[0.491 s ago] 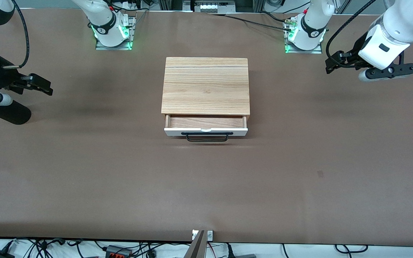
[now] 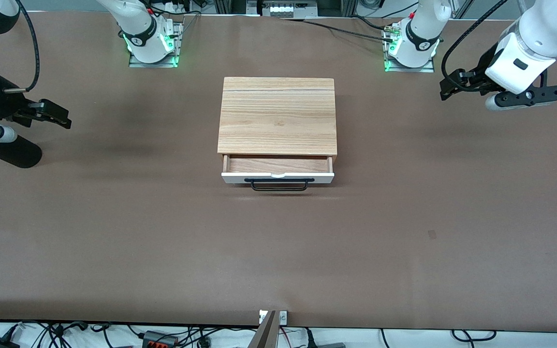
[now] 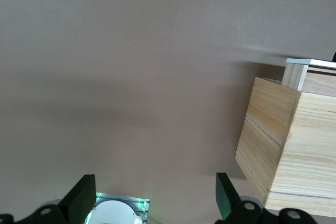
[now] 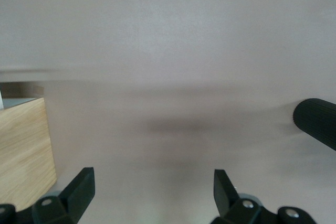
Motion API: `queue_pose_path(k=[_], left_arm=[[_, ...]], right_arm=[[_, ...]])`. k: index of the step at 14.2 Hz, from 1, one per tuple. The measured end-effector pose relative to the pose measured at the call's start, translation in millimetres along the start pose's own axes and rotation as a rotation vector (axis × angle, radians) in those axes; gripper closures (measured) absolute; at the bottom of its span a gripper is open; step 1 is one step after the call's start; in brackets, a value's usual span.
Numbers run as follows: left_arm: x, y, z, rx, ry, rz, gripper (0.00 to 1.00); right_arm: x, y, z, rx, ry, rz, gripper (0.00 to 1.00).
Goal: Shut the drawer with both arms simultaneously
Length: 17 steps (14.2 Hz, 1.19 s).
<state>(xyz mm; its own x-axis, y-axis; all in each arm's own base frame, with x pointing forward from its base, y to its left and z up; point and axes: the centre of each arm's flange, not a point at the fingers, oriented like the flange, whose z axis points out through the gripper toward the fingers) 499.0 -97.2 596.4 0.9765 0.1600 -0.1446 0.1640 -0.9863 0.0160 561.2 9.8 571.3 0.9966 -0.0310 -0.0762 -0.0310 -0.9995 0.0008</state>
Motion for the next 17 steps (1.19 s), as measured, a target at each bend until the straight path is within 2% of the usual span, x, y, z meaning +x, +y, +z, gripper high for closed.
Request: queue_pose_path(k=[7, 11, 13, 15, 17], left_arm=[[3.6, 5.7, 4.6, 0.0, -0.008, 0.011, 0.0], [27.1, 12.9, -2.7, -0.014, -0.014, 0.018, 0.0], [36.3, 16.8, -0.8, -0.032, -0.035, 0.021, 0.0], [42.3, 20.7, 5.4, -0.054, -0.055, 0.023, 0.0], [53.7, 28.5, 16.3, -0.082, -0.052, 0.027, 0.0]], right_arm=[[-0.3, -5.2, -0.1, 0.0, 0.0, -0.01, 0.0], [-1.1, -16.6, 0.5, 0.003, -0.003, -0.029, 0.0], [-0.8, -33.1, 5.8, 0.048, -0.02, -0.047, 0.0], [5.3, -55.5, 18.5, 0.123, -0.037, -0.064, 0.0], [21.9, -79.0, 39.4, 0.203, -0.026, -0.071, 0.0]])
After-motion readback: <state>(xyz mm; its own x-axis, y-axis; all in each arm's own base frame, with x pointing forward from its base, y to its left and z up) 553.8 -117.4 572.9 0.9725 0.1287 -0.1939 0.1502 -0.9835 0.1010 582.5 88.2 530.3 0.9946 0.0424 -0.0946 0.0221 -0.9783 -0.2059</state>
